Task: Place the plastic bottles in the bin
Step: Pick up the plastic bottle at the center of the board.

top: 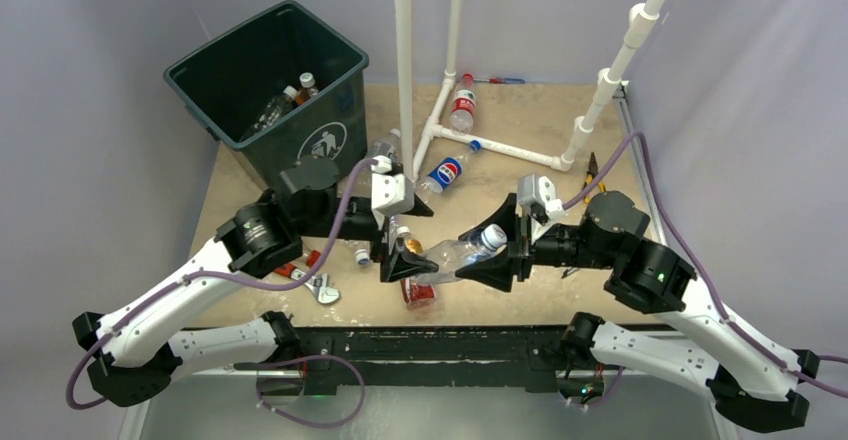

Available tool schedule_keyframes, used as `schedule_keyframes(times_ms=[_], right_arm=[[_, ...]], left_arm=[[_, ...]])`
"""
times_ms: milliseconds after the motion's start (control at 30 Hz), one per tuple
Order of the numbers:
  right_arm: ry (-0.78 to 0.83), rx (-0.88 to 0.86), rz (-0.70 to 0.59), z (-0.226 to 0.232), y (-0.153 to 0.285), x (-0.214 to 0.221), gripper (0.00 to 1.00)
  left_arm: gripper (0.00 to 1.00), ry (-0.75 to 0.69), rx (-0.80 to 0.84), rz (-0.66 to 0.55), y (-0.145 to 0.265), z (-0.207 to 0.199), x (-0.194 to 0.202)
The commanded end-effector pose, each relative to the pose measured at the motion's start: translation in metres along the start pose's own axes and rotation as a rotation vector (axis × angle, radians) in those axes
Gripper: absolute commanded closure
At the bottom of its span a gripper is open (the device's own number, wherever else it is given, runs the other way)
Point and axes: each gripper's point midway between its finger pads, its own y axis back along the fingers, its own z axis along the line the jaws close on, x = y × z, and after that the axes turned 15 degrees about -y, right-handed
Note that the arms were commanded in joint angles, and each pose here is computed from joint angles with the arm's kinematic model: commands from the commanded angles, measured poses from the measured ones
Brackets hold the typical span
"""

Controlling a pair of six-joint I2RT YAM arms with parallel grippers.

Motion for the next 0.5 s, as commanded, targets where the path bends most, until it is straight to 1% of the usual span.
schedule_keyframes(times_ms=[0, 67, 133, 300, 333, 433, 467], right_arm=[[0.071, -0.126, -0.011, 0.025, 0.002, -0.014, 1.0], [0.076, -0.146, 0.003, 0.027, -0.001, -0.013, 1.0], [0.082, -0.157, 0.008, 0.028, -0.003, -0.014, 1.0], [0.099, -0.145, -0.004, 0.024, -0.009, -0.02, 1.0], [0.102, -0.143, -0.011, 0.023, -0.01, -0.022, 1.0], [0.116, -0.143, -0.029, 0.022, -0.014, -0.028, 1.0], [0.121, -0.147, -0.034, 0.022, -0.016, -0.03, 1.0]], left_arm=[[0.06, -0.033, 0.084, 0.0, -0.001, -0.016, 0.009], [0.09, -0.032, 0.104, -0.003, -0.002, -0.019, 0.013], [0.15, -0.025, 0.138, -0.012, -0.004, -0.025, 0.015], [0.33, 0.008, 0.217, -0.043, -0.009, -0.038, 0.017], [0.36, 0.014, 0.227, -0.049, -0.01, -0.04, 0.019], [0.37, 0.015, 0.243, -0.059, -0.013, -0.044, 0.021], [0.39, 0.036, 0.247, -0.059, -0.014, -0.045, 0.022]])
